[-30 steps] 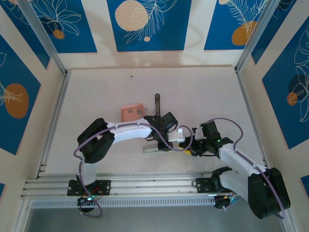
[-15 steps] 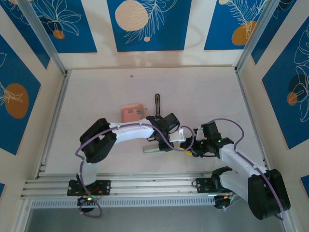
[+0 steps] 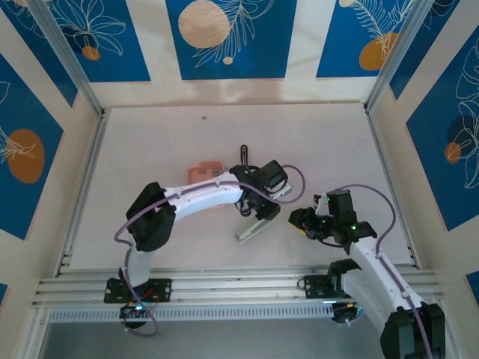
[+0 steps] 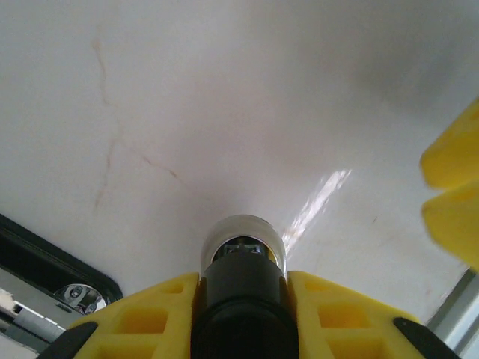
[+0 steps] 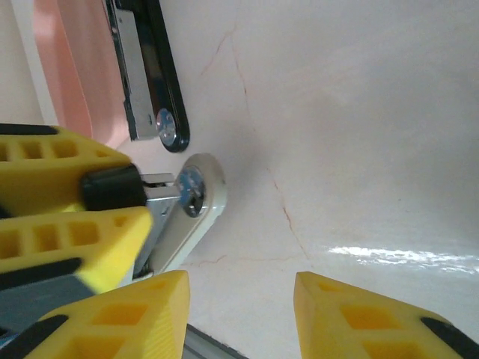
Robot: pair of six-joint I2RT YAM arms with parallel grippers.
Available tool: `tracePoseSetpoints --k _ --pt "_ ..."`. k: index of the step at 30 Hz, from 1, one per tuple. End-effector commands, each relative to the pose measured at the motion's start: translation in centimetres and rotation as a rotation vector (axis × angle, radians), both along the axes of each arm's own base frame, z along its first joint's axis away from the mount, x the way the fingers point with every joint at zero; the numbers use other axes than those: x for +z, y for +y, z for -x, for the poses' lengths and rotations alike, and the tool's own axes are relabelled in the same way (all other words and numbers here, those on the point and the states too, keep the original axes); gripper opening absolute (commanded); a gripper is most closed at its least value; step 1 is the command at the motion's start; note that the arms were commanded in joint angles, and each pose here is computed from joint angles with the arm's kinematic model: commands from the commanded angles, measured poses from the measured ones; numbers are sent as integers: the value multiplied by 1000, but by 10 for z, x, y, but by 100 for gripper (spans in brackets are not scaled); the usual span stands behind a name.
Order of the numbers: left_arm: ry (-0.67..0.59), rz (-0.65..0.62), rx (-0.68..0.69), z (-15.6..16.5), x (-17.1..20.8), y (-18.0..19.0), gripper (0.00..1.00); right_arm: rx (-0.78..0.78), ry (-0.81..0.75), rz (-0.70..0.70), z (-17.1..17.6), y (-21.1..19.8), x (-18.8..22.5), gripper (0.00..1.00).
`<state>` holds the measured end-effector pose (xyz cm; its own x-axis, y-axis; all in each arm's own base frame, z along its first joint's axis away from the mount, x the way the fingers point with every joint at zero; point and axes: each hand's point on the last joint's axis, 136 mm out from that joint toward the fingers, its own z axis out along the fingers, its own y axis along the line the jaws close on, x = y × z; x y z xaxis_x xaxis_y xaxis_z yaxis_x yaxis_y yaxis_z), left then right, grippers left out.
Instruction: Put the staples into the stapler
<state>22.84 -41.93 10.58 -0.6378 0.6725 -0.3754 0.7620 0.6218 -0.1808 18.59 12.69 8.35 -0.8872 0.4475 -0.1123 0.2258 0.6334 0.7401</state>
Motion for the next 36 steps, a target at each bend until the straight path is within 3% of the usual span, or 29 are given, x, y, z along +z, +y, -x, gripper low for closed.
tracePoseSetpoints --k 1,11,21,30,36 --pt "58 41 204 -11 8 -8 5 -18 0 3 1 -5 8 41" --pt "-116 169 545 -92 36 -38 8 -32 -26 -6 -4 -8 17 41" --pt "-127 91 871 -131 14 -28 8 -50 -45 -8 -10 -9 21 41" --pt "-96 98 984 -145 -11 -30 19 -52 -37 -8 -10 -9 18 41" --pt "-91 119 970 -149 -13 -38 37 -56 -36 -7 -10 -10 18 41"
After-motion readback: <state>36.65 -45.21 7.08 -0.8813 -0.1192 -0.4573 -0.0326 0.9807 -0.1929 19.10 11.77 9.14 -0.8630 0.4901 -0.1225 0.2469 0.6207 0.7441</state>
